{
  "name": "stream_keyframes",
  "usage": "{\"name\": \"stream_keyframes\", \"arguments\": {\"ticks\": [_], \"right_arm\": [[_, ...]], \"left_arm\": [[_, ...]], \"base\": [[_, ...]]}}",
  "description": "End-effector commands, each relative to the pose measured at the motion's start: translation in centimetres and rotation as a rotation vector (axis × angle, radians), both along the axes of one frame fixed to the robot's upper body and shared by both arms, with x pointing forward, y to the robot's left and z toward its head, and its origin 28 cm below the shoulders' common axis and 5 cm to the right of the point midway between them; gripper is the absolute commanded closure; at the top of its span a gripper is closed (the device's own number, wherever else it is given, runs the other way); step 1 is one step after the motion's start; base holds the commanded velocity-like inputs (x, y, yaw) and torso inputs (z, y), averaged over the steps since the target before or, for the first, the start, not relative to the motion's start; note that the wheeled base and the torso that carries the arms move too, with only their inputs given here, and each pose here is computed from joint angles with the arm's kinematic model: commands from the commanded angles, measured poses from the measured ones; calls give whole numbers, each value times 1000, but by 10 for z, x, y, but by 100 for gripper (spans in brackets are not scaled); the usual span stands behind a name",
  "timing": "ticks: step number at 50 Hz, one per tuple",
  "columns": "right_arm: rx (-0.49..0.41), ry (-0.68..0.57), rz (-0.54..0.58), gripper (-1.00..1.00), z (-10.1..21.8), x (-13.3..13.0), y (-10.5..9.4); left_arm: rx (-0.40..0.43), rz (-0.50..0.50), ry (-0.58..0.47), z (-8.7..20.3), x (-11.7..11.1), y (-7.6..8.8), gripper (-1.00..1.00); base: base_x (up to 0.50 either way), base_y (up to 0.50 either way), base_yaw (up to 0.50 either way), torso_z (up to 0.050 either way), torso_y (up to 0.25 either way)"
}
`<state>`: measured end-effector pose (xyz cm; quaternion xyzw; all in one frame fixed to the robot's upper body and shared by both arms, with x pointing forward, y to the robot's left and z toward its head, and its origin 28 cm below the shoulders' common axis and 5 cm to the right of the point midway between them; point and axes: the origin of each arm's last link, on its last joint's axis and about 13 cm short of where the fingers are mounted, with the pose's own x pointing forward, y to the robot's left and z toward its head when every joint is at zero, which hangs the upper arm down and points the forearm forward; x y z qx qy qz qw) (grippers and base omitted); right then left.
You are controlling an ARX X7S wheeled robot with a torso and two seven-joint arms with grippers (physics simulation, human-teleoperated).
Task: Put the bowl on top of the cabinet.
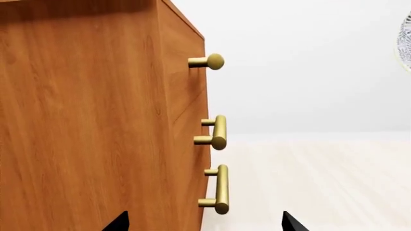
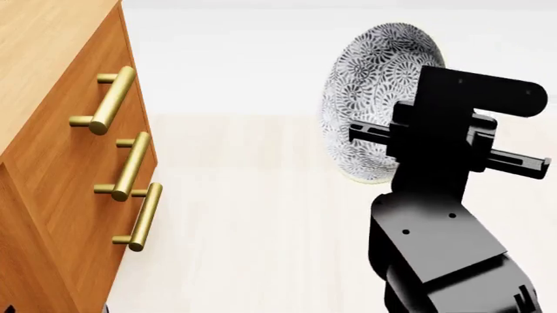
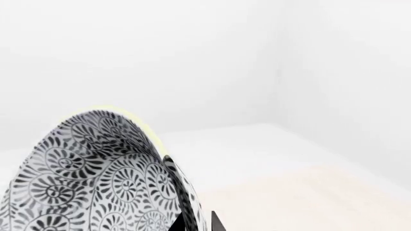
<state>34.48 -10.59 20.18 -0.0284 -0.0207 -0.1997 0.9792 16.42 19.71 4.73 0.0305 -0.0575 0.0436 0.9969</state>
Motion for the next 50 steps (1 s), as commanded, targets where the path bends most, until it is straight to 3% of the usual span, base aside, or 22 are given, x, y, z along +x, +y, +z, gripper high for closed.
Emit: {"name": "stream_keyframes", "arguments": {"ticks": [1, 28, 50], "right_arm": [[19, -6, 100, 100, 0, 1, 0], [120, -97, 347, 100, -8, -13, -5], [58, -107, 346, 100, -16, -15, 0]], "left_arm": [[-1, 3, -4, 1, -1, 1, -100], [2, 0, -4, 1, -1, 0, -100], [32, -39, -47, 13, -22, -9, -100]], "base": [[0, 0, 0, 0, 0], [0, 0, 0, 0, 1], [0, 0, 0, 0, 0]]}}
